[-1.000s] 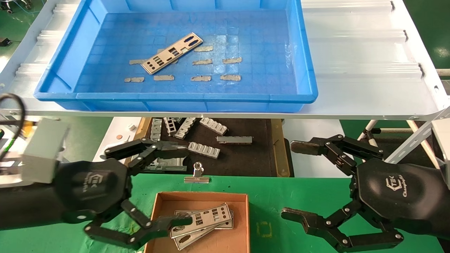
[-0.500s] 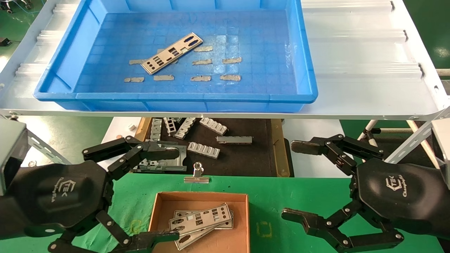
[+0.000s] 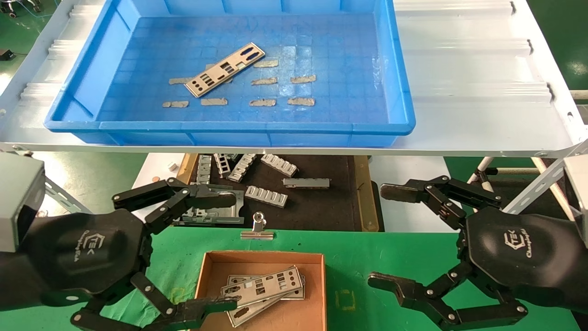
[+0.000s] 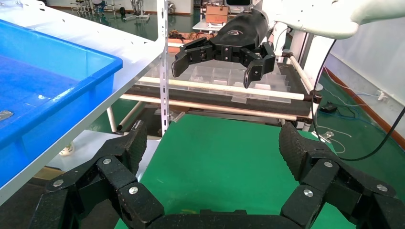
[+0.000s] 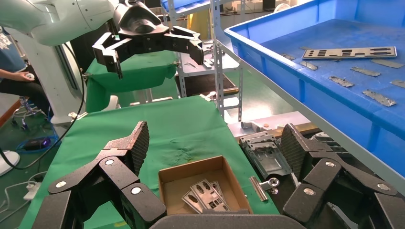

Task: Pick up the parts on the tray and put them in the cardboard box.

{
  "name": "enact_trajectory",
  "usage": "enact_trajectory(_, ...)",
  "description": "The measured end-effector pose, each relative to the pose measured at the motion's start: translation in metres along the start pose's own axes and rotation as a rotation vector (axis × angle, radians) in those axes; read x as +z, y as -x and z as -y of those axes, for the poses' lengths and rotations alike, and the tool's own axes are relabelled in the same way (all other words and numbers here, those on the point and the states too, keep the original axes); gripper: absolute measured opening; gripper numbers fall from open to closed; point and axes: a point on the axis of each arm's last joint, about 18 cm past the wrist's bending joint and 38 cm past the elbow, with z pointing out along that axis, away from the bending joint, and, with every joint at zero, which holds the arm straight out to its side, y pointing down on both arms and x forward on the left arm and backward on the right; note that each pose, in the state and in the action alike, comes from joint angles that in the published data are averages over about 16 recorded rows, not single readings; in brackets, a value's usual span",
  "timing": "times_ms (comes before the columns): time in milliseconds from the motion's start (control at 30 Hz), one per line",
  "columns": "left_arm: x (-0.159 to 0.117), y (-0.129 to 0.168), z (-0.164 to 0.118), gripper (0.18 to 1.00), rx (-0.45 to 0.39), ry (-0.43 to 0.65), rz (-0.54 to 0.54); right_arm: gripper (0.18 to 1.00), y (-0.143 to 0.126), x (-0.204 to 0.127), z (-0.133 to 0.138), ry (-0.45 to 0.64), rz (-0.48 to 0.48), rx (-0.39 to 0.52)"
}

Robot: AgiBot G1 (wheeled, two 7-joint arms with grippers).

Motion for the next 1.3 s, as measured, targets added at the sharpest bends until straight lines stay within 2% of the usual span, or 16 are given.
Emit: enact_trajectory(1300,0.0008,0.0016,-0.0019,1.001,-0.003,0.002,0.003,1.001,0.0000,0.0000,0.0001,0.000,0.000,0.000)
